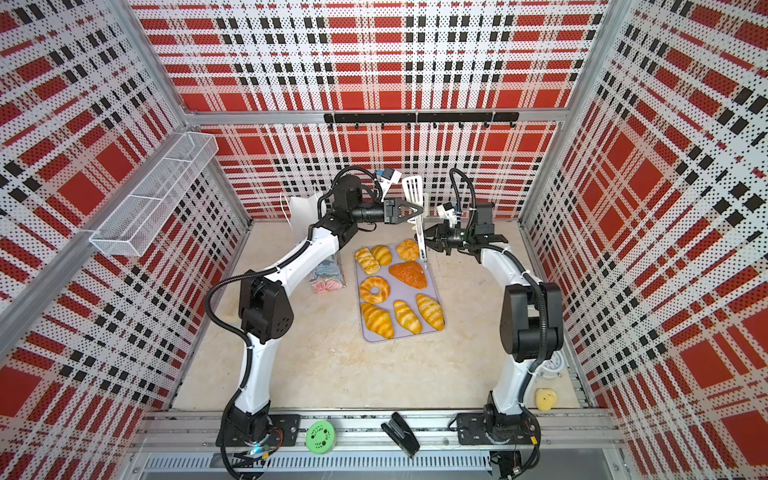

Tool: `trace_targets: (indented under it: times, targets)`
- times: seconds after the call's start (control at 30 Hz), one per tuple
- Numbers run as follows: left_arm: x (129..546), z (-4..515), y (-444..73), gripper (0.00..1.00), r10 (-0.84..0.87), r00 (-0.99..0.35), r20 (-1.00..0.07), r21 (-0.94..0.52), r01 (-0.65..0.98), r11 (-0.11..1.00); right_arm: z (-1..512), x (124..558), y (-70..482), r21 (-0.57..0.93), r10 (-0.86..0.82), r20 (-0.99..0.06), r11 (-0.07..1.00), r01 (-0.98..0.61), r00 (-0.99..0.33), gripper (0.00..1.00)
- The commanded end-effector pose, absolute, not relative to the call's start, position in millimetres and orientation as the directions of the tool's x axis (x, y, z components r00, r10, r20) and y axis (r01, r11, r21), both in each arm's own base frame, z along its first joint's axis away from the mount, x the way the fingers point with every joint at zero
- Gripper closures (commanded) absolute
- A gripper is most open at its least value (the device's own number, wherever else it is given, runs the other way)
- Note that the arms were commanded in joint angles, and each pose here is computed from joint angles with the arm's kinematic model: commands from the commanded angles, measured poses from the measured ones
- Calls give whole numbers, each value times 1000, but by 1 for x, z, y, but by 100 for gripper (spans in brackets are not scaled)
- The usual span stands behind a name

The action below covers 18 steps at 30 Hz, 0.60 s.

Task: Place the fake bread into the paper bag

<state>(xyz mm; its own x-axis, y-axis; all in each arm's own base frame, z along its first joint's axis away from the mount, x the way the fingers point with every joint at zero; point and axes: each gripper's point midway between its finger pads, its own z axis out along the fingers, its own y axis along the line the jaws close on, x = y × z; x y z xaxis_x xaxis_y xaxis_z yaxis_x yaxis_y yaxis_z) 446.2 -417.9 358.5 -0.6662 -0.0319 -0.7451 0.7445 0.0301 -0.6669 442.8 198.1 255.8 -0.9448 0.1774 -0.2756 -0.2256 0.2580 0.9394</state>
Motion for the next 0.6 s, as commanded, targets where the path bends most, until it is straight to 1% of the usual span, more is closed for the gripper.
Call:
trace_targets:
  times: [0.0, 0.13, 0.3, 0.57]
  targets:
    - [444, 354, -422, 57, -20, -664, -747, -665, 747, -4, 268, 443, 204, 924, 152, -337, 245, -295, -929, 87]
    - [443, 354, -422, 62, -19, -665, -747, -665, 747, -9, 271, 442, 204, 921, 151, -344, 246, -301, -927, 87]
    - [443, 355, -421, 73, -20, -666, -746, -665, 746, -14, 273, 440, 204, 920, 146, -347, 245, -306, -927, 87]
    - [444, 355, -417, 84, -38, -673, -738, -674, 739, -14, 279, 439, 202, 909, 149, -373, 260, -327, -916, 87]
